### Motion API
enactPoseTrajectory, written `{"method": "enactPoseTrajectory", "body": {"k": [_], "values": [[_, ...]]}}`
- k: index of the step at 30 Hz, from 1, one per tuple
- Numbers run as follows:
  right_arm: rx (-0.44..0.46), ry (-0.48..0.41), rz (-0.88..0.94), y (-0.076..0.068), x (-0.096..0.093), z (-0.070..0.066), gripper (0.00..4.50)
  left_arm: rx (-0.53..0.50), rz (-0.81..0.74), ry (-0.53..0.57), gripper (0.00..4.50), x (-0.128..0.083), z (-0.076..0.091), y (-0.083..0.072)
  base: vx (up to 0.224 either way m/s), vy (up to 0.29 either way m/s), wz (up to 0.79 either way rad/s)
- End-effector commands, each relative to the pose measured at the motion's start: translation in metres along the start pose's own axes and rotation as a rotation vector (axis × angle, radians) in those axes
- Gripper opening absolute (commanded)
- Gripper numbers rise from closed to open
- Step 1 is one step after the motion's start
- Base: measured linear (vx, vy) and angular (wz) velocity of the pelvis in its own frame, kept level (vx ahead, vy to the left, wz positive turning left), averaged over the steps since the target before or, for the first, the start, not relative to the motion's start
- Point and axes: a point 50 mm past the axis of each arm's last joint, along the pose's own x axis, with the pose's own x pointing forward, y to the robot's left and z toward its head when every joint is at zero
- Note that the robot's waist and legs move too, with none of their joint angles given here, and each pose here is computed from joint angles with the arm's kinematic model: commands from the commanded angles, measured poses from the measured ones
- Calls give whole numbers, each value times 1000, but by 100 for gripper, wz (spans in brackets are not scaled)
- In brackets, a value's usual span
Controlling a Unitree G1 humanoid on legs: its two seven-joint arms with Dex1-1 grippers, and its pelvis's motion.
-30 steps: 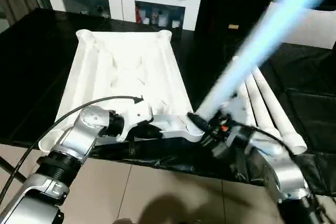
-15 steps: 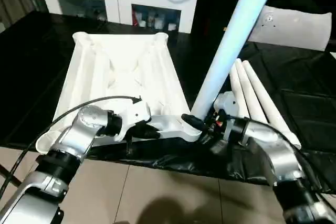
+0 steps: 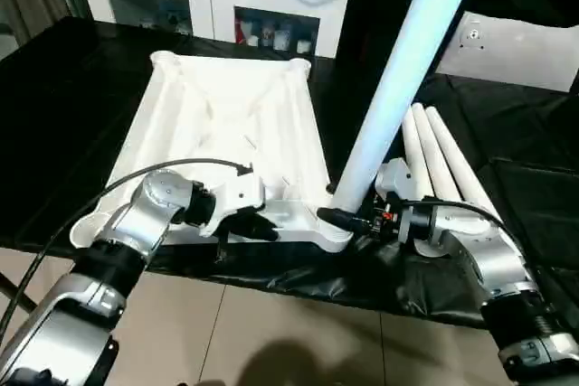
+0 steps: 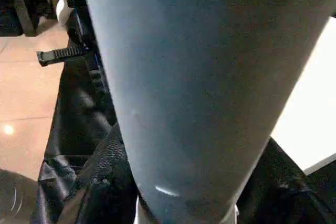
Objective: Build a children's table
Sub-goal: Insert table leg to table base
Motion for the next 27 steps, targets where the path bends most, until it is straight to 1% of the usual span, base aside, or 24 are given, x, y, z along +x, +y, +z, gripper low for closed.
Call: {"method": "enactPoseTrajectory", "body": {"k": [1, 4, 6, 9, 10, 11, 12, 15, 18, 21, 22, 24, 26, 27], "values": [[112, 86, 146, 24, 9, -30, 193, 84, 45, -13, 0, -5, 19, 13, 0, 0, 0], [112, 80, 139, 23, 10, -30, 193, 83, 45, -15, 0, -5, 19, 13, 0, 0, 0], [129, 64, 104, 21, 12, -30, 193, 68, 54, -27, 0, -5, 18, 14, 0, 0, 0], [169, 24, -46, 10, 17, -27, 193, 10, 121, -64, 0, -7, 16, 16, 0, 0, 0], [184, 5, -116, 6, 19, -26, 193, -30, 183, -96, 0, -8, 16, 19, 0, 0, 0], [187, 5, -148, 4, 20, -27, 193, -42, 204, -112, 0, -8, 17, 19, 0, 0, 0], [204, 6, -227, 0, 23, -27, 193, -78, 263, -154, 0, -10, 18, 21, 0, 0, 0], [239, -15, -327, -4, 33, -25, 193, -137, 342, -227, 0, -13, 23, 22, 0, 0, 0], [291, -30, -473, -11, 46, -24, 193, -163, 397, -256, 0, -16, 28, 19, 0, 0, 0], [334, -28, -562, -15, 56, -23, 193, -184, 450, -249, 0, -16, 29, 17, 0, 0, 0], [374, -23, -630, -17, 66, -22, 193, -228, 501, -247, 0, -13, 34, 12, 0, 0, 0], [413, -21, -673, -18, 73, -21, 193, -273, 541, -252, 0, -10, 39, 8, 0, 0, 0], [438, -12, -683, -17, 79, -20, 192, -281, 545, -268, 0, -5, 46, 2, 0, 0, 0], [446, 3, -686, -16, 84, -20, 192, -280, 539, -276, 0, -1, 52, -4, 0, 0, 0]]}}
